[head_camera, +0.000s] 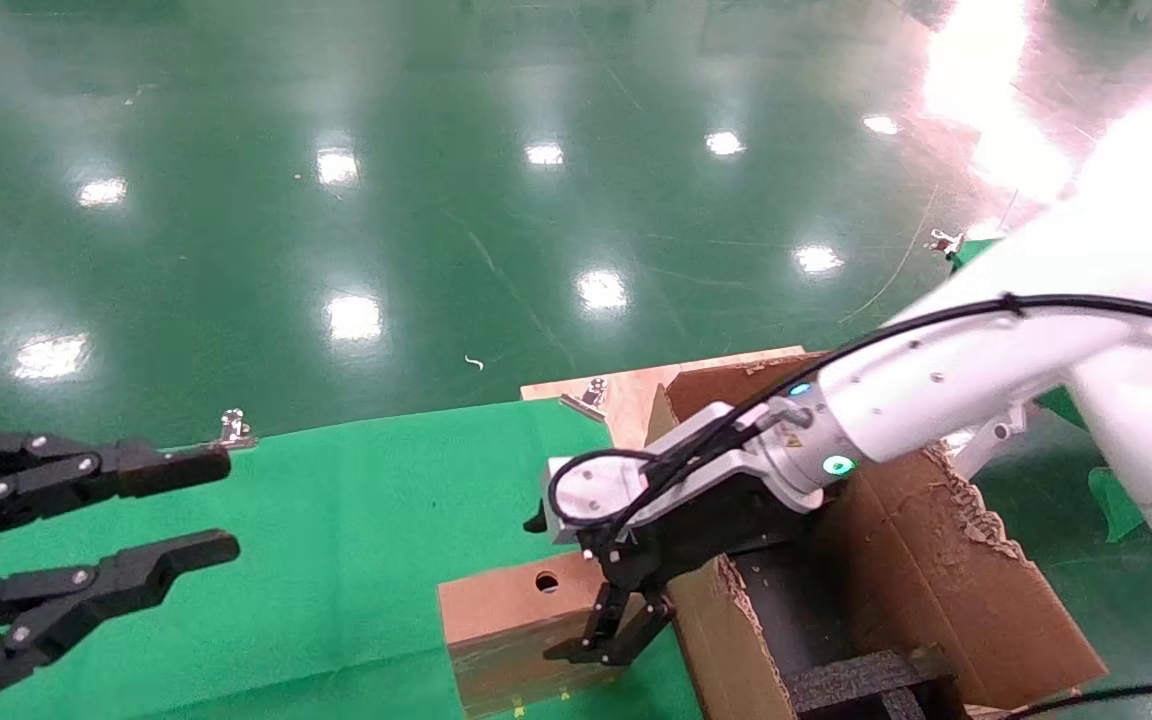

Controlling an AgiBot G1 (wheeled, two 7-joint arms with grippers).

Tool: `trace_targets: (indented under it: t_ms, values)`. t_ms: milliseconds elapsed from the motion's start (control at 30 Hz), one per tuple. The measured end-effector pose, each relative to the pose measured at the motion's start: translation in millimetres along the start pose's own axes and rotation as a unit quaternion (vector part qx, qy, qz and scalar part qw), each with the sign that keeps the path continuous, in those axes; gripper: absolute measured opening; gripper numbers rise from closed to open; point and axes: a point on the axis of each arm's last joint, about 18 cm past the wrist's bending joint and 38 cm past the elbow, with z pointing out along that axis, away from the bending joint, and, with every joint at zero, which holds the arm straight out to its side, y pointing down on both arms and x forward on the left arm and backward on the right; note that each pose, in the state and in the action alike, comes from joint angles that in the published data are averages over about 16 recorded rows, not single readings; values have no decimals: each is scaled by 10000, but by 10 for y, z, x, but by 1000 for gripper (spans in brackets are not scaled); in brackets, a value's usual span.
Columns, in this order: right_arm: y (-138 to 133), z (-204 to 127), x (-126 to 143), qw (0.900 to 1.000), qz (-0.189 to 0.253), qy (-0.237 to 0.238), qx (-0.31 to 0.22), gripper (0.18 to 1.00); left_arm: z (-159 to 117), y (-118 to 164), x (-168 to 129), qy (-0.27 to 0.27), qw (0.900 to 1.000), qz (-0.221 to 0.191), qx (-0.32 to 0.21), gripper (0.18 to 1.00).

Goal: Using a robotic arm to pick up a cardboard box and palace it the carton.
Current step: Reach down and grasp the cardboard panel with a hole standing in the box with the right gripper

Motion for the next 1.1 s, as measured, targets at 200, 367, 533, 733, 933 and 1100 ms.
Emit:
trace_targets:
  t_ms: [200, 367, 533, 733, 933, 1100]
  values:
    - [2, 91, 82, 9983, -258, -146, -507, 1001, 0, 0, 0, -1, 10000, 0, -1, 376]
    - [1, 126, 116, 9962, -402, -228, -739, 1001, -1, 1, -1, -2, 10000, 0, -2, 301]
    - [-3, 138, 128, 9953, -463, -265, -808, 1000, -1, 2, -1, -4, 10000, -1, -4, 266]
    - [-6, 139, 130, 9952, -471, -269, -811, 990, -1, 2, -1, -5, 10000, -1, -4, 278]
    - [-2, 137, 123, 9956, -452, -261, -781, 956, -1, 2, -1, -4, 10000, -2, -2, 340]
    - [0, 136, 119, 9958, -441, -257, -766, 901, -1, 1, -1, -3, 10000, -2, -1, 425]
